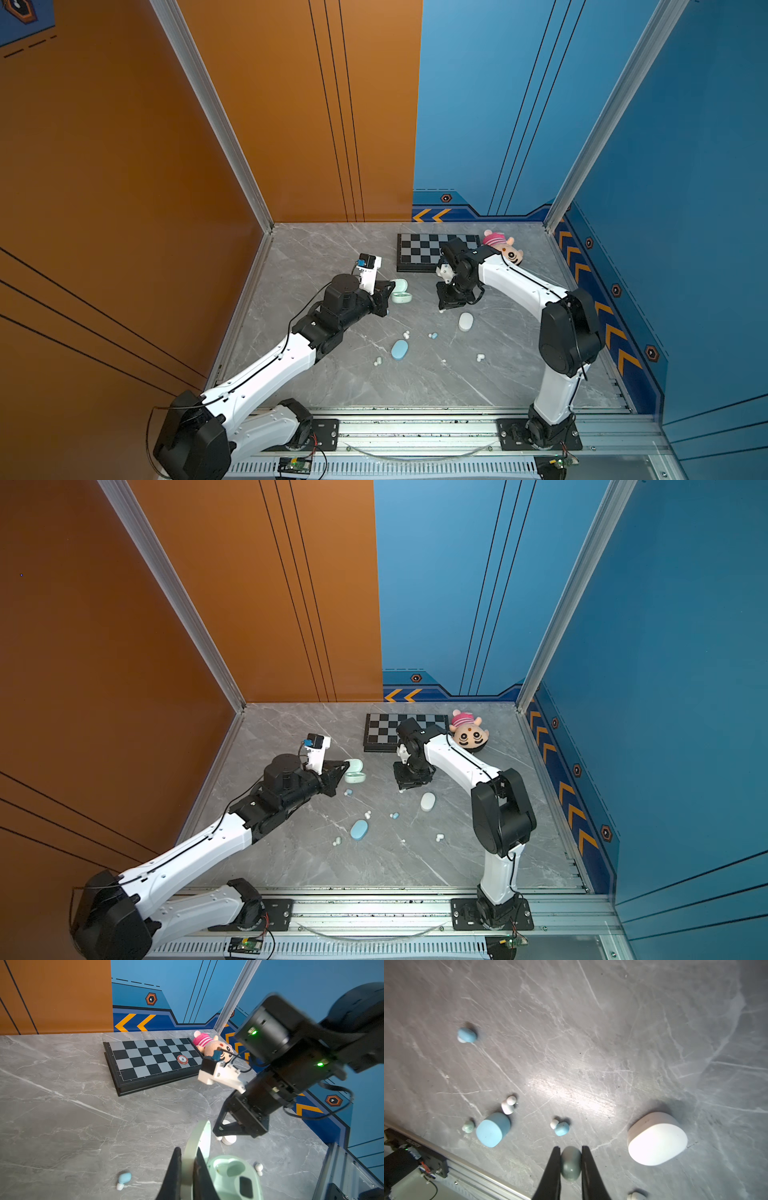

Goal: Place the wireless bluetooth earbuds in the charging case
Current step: 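Lift the pale green earbud with the right gripper over the open case, then press the earbud into a case slot and open the right gripper, then move the right gripper to the second pale green earbud and grasp it, then lift the second earbud with the right gripper to the open case, then press the second earbud into the empty case slot with the right gripper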

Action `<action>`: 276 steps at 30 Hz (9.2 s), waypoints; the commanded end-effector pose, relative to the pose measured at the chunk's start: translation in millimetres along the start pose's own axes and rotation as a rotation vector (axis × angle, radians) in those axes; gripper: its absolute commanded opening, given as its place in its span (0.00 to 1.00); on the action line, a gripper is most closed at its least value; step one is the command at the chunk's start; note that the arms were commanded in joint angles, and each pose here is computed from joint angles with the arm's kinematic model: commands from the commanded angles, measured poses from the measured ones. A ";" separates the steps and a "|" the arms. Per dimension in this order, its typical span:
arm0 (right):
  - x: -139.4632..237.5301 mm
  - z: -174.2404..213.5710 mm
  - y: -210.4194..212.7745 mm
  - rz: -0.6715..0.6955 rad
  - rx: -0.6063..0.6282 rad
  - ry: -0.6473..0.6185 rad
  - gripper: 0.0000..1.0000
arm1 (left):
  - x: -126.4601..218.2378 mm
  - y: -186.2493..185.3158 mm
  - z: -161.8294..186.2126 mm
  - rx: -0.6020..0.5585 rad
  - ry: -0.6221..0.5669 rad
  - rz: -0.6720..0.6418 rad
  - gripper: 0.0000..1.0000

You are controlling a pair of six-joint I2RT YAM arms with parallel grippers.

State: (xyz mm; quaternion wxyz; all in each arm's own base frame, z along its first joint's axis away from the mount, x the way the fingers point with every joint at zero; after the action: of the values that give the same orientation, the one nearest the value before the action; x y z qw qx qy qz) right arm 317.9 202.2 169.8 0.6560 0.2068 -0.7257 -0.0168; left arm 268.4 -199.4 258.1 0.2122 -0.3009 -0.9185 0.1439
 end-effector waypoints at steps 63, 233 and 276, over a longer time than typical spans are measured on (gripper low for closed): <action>126.2 2.5 82.5 -0.236 0.168 -0.288 0.31 | -39.0 -53.5 -34.9 -0.184 -0.183 0.220 0.00; 109.3 -3.6 156.2 -0.258 0.027 -0.322 0.19 | 9.2 -8.6 -40.7 -0.335 -0.348 0.055 0.00; 103.8 -7.2 147.2 -0.222 0.007 -0.329 0.28 | 11.9 -19.6 -49.4 -0.347 -0.371 0.088 0.00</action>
State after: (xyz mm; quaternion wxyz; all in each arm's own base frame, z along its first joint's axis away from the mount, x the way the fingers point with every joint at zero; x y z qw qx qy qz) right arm 279.7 307.9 317.9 0.5172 0.2924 -0.7924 -0.1383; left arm 276.3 -195.4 284.4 0.0225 -0.3255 -0.9446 0.0367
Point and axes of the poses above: each gripper's point midway between its finger pads, its own x axis back along the fingers, its own y axis along the line the jaws close on, z = x × y, the point moved 6 cm from there along x, back along the fingers, and after that the axes turned 3 degrees about x, right-handed, at the moved point
